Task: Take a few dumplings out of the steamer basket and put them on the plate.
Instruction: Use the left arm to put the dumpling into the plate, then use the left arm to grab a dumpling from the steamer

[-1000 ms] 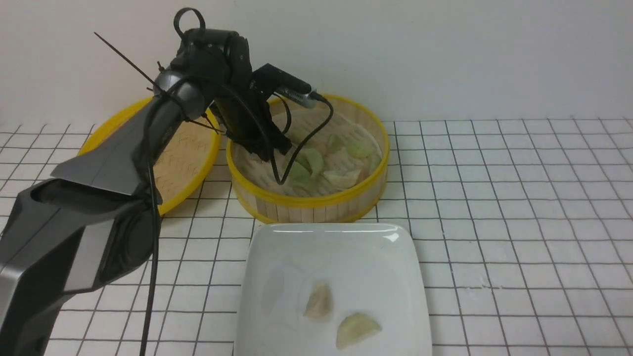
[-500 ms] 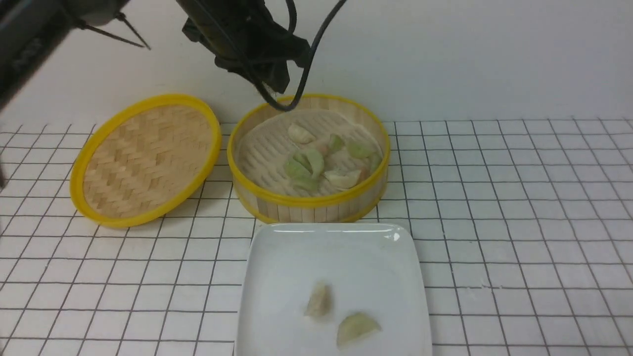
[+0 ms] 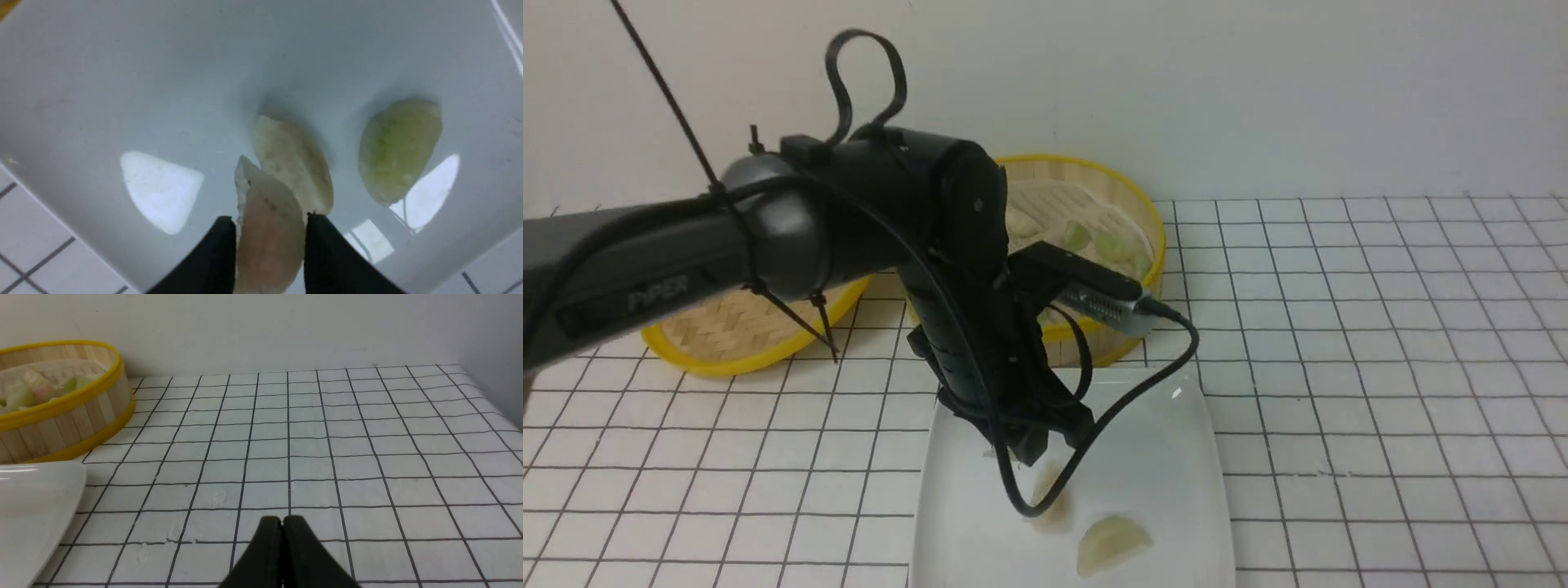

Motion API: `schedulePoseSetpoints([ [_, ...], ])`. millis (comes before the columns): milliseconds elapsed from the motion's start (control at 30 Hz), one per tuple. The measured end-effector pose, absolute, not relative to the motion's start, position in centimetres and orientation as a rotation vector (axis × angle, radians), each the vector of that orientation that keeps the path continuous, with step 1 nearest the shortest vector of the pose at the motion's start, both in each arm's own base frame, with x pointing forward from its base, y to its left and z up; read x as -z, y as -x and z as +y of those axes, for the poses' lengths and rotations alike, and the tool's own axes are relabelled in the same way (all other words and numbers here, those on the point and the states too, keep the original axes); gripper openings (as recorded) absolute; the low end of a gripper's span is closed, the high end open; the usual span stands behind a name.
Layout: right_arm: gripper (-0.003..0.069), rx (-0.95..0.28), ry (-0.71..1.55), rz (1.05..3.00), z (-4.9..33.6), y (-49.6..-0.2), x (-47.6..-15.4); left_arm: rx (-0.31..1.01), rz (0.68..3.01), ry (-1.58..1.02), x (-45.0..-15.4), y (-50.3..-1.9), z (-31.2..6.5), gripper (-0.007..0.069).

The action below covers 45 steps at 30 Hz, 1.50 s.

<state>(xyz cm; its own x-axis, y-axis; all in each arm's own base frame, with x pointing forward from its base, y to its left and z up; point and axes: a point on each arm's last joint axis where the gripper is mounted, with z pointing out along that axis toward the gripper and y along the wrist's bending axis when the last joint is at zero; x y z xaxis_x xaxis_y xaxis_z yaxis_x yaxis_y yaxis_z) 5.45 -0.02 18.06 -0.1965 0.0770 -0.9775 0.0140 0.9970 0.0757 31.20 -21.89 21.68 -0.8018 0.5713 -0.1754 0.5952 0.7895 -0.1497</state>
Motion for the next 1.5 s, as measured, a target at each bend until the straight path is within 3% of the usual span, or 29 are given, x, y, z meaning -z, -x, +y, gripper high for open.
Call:
schedulePoseSetpoints([
  [67, -0.001, -0.057, -0.067, 1.768, 0.0, -5.4, -18.1, 0.293, 2.879, -0.937, -20.7, -31.4, -22.0, 0.034],
  [100, -0.001, -0.057, -0.067, 1.768, 0.0, -5.4, -18.1, 0.292, 2.881, -0.937, -20.6, -31.4, -22.0, 0.0349],
  [133, -0.001, -0.057, -0.067, 1.768, 0.0, -5.4, -18.1, 0.293, 2.875, -0.937, -20.7, -31.6, -22.1, 0.0436],
  [233, -0.001, -0.057, -0.067, 1.768, 0.0, -5.4, -18.1, 0.284, 2.836, -0.939, -21.6, -32.2, -22.4, 0.0497],
  [333, -0.001, -0.057, -0.067, 1.768, 0.0, -5.4, -18.1, 0.203, 2.702, -0.913, -24.2, -34.1, -22.7, 0.0542],
  [433, -0.001, -0.057, -0.067, 1.768, 0.0, -5.4, -18.1, 0.146, 2.602, -0.709, -26.8, -36.7, -22.5, 0.0542],
  [567, -0.001, -0.057, -0.067, 1.768, 0.0, -5.4, -18.1, 0.159, 2.572, -0.472, -27.7, -40.6, -21.6, 0.0536],
  [733, -0.001, -0.057, -0.067, 1.768, 0.0, -5.4, -18.1, 0.15, 2.638, -0.381, -24.0, -44.6, -21.4, 0.0531],
  [900, -0.001, -0.057, -0.067, 1.768, 0.0, -5.4, -18.1, 0.147, 2.766, -0.368, -19.6, -45.9, -22.1, 0.0531],
  [1067, -0.001, -0.057, -0.067, 1.768, 0.0, -5.4, -18.1, 0.136, 2.81, -0.373, -16.9, -46.4, -22.4, 0.0521],
  [1133, -0.001, -0.057, -0.067, 1.768, 0.0, -5.4, -18.1, 0.142, 2.788, -0.384, -16.9, -46.6, -22.5, 0.0477],
  [1233, -0.001, -0.057, -0.067, 1.768, 0.0, -5.4, -18.1, 0.131, 2.781, -0.412, -16.9, -46.6, -22.5, 0.0351],
  [1400, -0.001, -0.057, -0.067, 1.768, 0.0, -5.4, -18.1, 0.129, 2.751, -0.428, -18.7, -46.4, -22.3, 0.035],
  [1500, -0.001, -0.057, -0.067, 1.768, 0.0, -5.4, -18.1, 0.133, 2.719, -0.427, -22.1, -45.6, -21.8, 0.035],
])
